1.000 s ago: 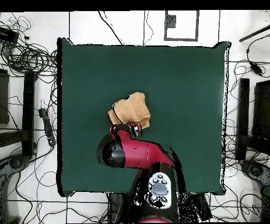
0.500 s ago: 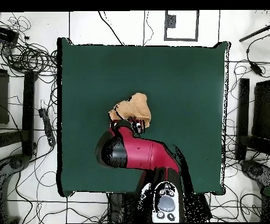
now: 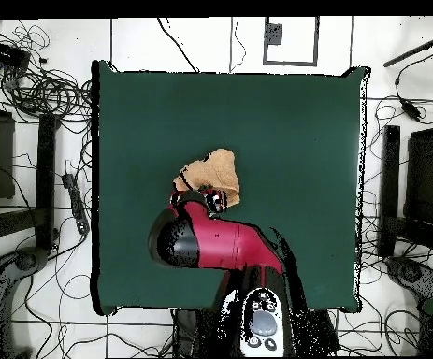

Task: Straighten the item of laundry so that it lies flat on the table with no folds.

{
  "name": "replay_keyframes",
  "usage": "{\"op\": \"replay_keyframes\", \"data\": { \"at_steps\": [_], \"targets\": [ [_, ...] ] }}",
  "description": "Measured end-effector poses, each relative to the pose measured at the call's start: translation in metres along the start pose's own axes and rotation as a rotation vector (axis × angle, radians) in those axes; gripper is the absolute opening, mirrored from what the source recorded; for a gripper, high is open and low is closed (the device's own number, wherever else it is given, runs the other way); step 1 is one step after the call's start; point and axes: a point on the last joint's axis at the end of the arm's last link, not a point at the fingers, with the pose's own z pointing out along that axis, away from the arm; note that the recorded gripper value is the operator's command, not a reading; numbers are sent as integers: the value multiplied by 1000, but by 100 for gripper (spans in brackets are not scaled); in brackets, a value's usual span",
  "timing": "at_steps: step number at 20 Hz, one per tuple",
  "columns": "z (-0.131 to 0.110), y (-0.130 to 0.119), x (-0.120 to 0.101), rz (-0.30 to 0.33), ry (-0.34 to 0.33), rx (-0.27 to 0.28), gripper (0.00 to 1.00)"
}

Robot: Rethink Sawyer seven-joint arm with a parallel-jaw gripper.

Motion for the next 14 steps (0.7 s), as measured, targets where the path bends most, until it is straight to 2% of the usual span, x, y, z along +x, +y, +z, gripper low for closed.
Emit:
{"op": "replay_keyframes", "data": {
  "at_steps": [5,14],
  "targets": [
    [-3,0,0,0,18,-3,0],
    [-26,5,-10,-7,40,-11,0]
  ]
}}
